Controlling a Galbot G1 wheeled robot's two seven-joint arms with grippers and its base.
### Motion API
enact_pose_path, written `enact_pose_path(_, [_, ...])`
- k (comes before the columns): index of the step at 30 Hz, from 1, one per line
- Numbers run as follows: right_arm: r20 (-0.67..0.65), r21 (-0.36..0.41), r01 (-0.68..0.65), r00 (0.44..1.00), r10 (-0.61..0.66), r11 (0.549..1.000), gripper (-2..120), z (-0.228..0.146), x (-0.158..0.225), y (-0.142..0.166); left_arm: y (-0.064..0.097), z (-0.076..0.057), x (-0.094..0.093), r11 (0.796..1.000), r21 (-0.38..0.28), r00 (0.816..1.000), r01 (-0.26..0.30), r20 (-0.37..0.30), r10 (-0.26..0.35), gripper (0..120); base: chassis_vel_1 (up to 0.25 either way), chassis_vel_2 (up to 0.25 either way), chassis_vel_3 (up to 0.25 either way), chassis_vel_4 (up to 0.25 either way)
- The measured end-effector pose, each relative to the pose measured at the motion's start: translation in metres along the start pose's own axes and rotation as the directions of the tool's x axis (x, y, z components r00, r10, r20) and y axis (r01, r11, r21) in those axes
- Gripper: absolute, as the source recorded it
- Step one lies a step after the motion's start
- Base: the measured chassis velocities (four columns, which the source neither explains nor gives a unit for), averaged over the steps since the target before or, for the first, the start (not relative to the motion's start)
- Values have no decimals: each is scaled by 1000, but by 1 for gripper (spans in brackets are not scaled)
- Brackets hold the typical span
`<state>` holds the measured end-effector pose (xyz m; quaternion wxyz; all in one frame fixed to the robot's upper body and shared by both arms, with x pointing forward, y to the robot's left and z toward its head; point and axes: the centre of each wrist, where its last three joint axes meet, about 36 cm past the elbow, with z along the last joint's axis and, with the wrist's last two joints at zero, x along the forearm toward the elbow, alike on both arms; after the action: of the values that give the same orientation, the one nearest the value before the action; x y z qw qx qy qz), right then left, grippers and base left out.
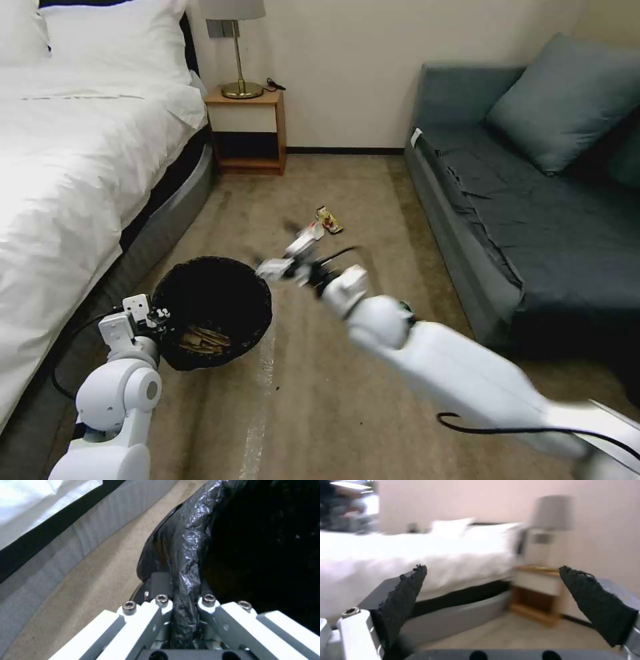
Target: Pick up the trash bin, then pick up the garbage on the floor and place it into the trash bin.
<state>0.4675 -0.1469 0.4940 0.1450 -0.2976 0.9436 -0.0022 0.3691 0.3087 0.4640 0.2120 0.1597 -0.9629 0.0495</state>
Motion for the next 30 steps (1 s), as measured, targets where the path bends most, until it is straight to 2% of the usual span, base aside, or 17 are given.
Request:
enact_pose_path(1, [13, 3, -68, 998, 68, 998, 100, -8, 16, -7, 0, 0, 0, 1000, 4, 1000, 0, 1, 0, 3, 0, 0, 0, 0])
enact_pose_path(2, [13, 3, -68, 998, 68, 998, 100, -8, 16, -7, 0, 0, 0, 1000, 4, 1000, 0, 1, 0, 3, 0, 0, 0, 0])
enact_pose_path(5, [6, 22, -240, 971, 240, 971, 100, -20, 59, -10, 0, 1, 0, 1000, 11, 1000, 1, 6, -1, 3, 0, 0, 0, 0])
enact_pose_path(7, [-15, 73, -377, 925, 379, 923, 100, -32, 92, -7, 1, 1, 0, 1000, 13, 1000, 2, 9, -2, 3, 0, 0, 0, 0])
enact_pose_path(8, [-15, 73, -377, 925, 379, 923, 100, -32, 92, -7, 1, 1, 0, 1000, 13, 1000, 2, 9, -2, 3, 0, 0, 0, 0])
enact_pose_path(12, [-10, 185, -547, 830, 558, 816, 100, -34, 147, 7, 2, 0, 1, 1000, 14, 1000, 1, 14, -1, 3, 0, 0, 0, 0])
enact_pose_path(13, [-10, 185, -547, 830, 558, 816, 100, -34, 147, 7, 2, 0, 1, 1000, 14, 1000, 1, 14, -1, 3, 0, 0, 0, 0])
enact_pose_path(17, [-40, 187, -622, 768, 639, 760, 100, -29, 178, 41, 1, -1, 2, 1000, 19, 1000, -4, 20, 3, 3, 0, 0, 0, 0])
enact_pose_path(26, [-59, 175, -635, 756, 651, 753, 100, -21, 188, 59, 1, -1, 3, 1000, 21, 1000, -6, 21, 5, 3, 0, 0, 0, 0])
enact_pose_path(30, [-59, 162, -621, 770, 635, 767, 100, -10, 191, 70, 1, -1, 5, 1000, 23, 1000, -8, 26, 7, 3, 0, 0, 0, 0])
